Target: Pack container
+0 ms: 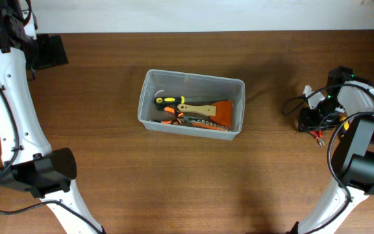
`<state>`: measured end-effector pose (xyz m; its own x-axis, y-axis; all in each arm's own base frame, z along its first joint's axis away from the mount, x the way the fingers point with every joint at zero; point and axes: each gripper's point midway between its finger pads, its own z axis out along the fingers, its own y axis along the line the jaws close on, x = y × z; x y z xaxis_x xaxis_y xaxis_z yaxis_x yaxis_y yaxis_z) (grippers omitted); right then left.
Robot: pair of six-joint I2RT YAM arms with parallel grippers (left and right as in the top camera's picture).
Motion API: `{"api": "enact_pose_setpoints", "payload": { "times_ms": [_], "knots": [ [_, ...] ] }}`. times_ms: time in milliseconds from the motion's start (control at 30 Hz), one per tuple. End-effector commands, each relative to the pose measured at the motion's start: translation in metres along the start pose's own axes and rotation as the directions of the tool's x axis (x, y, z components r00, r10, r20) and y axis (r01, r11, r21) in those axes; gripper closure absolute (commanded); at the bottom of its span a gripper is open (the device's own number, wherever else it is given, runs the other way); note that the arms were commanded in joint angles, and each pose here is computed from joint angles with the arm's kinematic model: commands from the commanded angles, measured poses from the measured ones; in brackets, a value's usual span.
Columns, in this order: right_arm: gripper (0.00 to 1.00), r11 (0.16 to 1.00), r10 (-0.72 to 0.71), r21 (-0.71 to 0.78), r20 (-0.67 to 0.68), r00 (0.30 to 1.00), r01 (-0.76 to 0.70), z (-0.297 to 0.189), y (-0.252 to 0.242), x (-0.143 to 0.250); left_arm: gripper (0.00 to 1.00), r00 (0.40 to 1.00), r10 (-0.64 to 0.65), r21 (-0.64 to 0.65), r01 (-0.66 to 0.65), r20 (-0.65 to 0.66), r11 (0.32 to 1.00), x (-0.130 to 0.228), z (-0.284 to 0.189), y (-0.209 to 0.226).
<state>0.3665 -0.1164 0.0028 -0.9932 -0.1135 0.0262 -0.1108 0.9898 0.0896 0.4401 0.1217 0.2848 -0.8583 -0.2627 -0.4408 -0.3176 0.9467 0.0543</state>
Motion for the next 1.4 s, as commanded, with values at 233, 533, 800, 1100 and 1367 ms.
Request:
{"api": "enact_pose_setpoints", "payload": {
  "times_ms": [233,533,800,1100,1367],
  "knots": [
    [0.68,0.997,-0.003,0.074,-0.044,0.999,0.006,0.004,-0.011,0.007,0.01,1.000,-0.017,-0.009,0.017,0.008,1.000,0.000,-0.005,0.003],
    [0.79,0.994,0.082,0.076,-0.029,0.996,-0.080,0.004,-0.012,0.005,0.01,1.000,-0.017,-0.009,0.017,0.008,1.000,0.000,-0.005,0.003],
    [0.89,0.984,0.178,0.031,0.000,0.984,-0.178,0.005,-0.004,-0.001,0.01,1.000,-0.017,-0.009,0.017,0.008,1.000,0.000,-0.005,0.003],
    [0.87,0.966,0.253,-0.065,0.008,0.967,-0.252,-0.001,0.012,-0.007,0.01,1.000,-0.017,-0.009,0.017,0.008,1.000,0.000,-0.005,0.003],
    [0.91,0.962,0.219,-0.192,0.117,0.969,-0.194,-0.070,0.046,-0.048,0.01,1.000,-0.017,-0.009,0.017,0.009,1.000,0.000,-0.005,0.003]
  ]
}}
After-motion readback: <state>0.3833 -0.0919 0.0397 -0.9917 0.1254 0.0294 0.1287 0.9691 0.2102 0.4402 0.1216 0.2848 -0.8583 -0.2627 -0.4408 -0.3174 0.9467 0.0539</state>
